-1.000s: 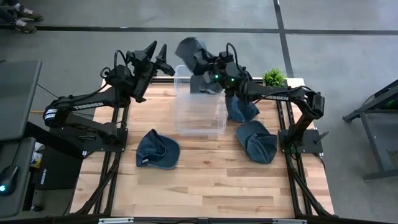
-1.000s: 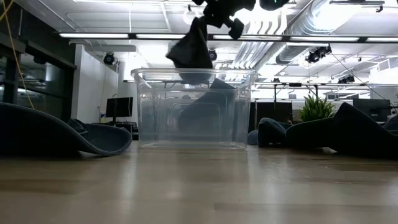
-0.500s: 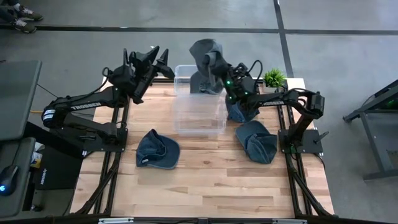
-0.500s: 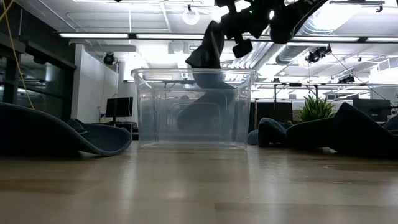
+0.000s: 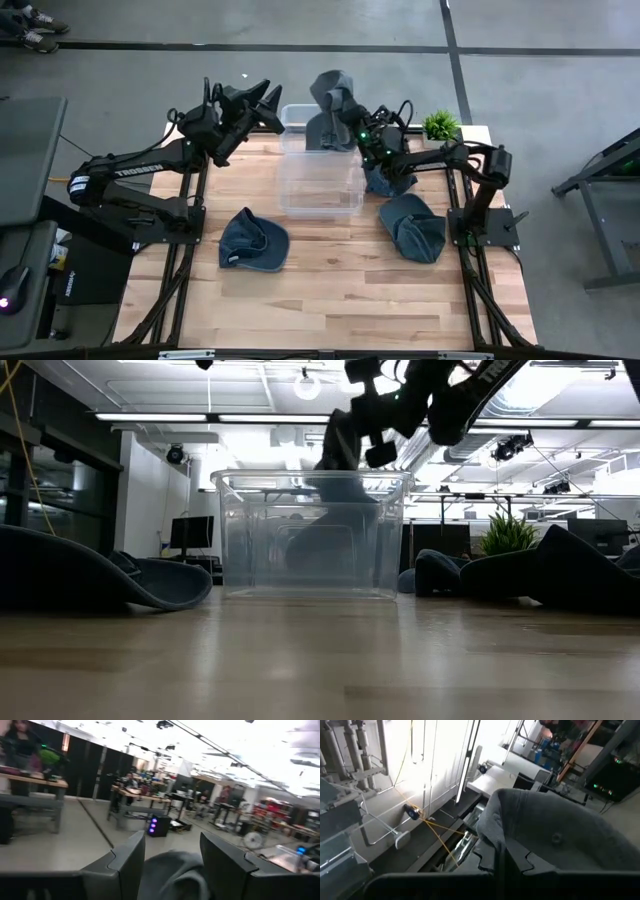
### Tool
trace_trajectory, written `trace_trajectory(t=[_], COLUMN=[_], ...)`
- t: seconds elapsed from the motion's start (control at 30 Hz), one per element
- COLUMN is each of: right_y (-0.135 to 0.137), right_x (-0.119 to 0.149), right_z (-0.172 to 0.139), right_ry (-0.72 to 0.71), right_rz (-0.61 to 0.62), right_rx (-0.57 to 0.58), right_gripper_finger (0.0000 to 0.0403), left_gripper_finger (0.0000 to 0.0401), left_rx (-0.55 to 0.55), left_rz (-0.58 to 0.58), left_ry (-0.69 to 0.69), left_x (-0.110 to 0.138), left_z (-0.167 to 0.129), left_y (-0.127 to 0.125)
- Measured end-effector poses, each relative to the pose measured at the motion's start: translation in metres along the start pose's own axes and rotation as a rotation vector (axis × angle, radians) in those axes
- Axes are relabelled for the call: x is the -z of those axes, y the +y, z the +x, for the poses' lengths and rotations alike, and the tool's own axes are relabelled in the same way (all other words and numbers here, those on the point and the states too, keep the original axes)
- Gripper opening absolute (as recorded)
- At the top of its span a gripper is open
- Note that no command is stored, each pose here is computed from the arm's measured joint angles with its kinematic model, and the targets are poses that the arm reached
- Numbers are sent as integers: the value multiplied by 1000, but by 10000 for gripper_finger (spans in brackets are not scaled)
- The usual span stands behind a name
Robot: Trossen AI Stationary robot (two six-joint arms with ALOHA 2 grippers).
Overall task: Pick & Place hat
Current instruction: Put the gray cap into the top transparent bin
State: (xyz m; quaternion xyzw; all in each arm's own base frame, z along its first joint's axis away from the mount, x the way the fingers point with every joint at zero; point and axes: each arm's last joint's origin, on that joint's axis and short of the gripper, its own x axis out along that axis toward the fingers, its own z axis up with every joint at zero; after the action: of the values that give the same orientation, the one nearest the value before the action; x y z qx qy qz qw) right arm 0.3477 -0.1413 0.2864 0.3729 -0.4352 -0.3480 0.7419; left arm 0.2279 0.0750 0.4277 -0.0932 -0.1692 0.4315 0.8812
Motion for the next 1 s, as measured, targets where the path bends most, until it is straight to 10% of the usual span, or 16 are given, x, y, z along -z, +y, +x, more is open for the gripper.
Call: trace_trajectory(t=[1.0], right_y=[-20], right_x=[60], right_z=[34], right_ry=[111], right_rz=[-77], right_rx=[24], right_gripper_finger=[0], left_gripper_finger=[189], left_rx=[80], left_rz=[-28], left_ry=[127], left_x=[13], left_z=[-1], left_y=[-1])
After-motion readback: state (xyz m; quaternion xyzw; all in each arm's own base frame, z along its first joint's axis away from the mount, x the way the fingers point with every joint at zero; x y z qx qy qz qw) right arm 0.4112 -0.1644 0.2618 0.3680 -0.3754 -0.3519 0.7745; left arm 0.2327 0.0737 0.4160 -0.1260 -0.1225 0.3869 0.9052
